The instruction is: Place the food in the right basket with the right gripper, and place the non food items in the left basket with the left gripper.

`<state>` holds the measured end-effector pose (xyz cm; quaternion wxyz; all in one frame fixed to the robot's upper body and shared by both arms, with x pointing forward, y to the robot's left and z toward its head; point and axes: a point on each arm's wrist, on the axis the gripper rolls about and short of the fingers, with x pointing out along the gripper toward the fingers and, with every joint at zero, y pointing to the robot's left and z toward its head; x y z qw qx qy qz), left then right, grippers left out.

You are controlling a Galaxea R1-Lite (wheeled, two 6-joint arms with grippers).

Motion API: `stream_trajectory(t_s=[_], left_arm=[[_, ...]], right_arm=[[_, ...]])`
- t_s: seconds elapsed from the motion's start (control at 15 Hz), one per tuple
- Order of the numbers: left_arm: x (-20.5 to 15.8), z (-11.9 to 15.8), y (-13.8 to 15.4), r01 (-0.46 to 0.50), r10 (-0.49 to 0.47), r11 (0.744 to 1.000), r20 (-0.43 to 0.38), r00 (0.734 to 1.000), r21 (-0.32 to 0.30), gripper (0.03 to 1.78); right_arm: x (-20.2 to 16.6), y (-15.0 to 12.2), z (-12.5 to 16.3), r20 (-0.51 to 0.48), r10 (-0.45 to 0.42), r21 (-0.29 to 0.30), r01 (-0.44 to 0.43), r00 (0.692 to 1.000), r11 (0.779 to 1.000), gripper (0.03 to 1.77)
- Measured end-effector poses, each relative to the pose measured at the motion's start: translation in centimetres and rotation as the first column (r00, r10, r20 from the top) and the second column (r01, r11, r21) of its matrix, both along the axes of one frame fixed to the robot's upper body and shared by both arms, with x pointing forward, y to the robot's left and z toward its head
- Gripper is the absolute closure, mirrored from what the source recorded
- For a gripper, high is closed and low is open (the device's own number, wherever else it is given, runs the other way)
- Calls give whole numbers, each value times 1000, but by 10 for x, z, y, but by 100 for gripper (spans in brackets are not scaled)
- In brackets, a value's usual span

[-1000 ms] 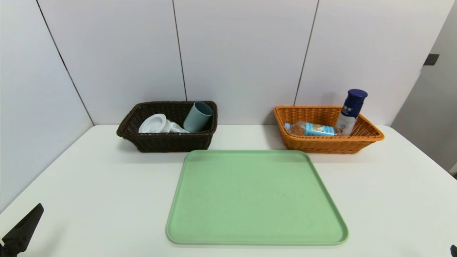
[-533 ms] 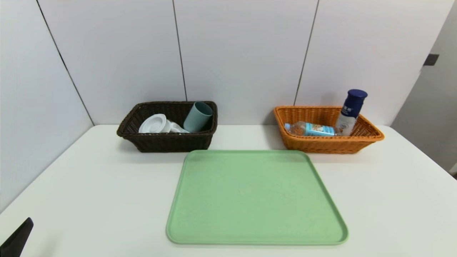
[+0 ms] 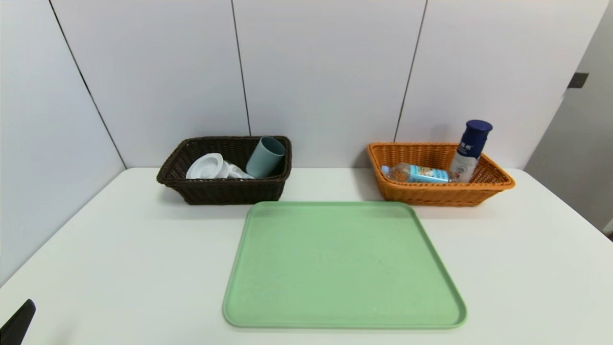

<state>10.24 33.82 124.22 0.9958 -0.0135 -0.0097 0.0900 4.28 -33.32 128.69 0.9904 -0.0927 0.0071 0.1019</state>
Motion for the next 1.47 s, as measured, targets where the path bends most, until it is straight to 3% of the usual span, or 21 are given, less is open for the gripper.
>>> stream_trajectory(t_s=[0.2, 0.53, 0.93, 1.13, 1.27, 1.47], left_arm=[[-10, -8, 0, 27, -27, 1000, -5, 1000, 0, 12], [-20, -4, 0, 17, -17, 1000, 58, 998, 1, 12], [-42, -15, 0, -13, 13, 1000, 26, 1000, 0, 12], [-48, -16, 0, -1, 1, 1000, 97, 995, 5, 12], [-49, -11, -1, 19, -27, 999, 178, 984, 44, 12], [-45, -14, -2, 30, -71, 986, 250, 966, 166, 12]], right_arm=[[-8, 1, -17, 29, -6, 0, 6, 1000, 1000, 9], [-19, 1, -27, 83, -5, 1, 5, 997, 1000, 9], [-22, 1, -29, 105, -2, 0, 2, 995, 1000, 9], [-23, 2, -28, 133, 22, 0, -22, 991, 1000, 9], [-22, 2, -23, 188, 25, -1, -25, 982, 1000, 9], [-15, 1, -21, 299, 16, -3, -16, 954, 1000, 9]])
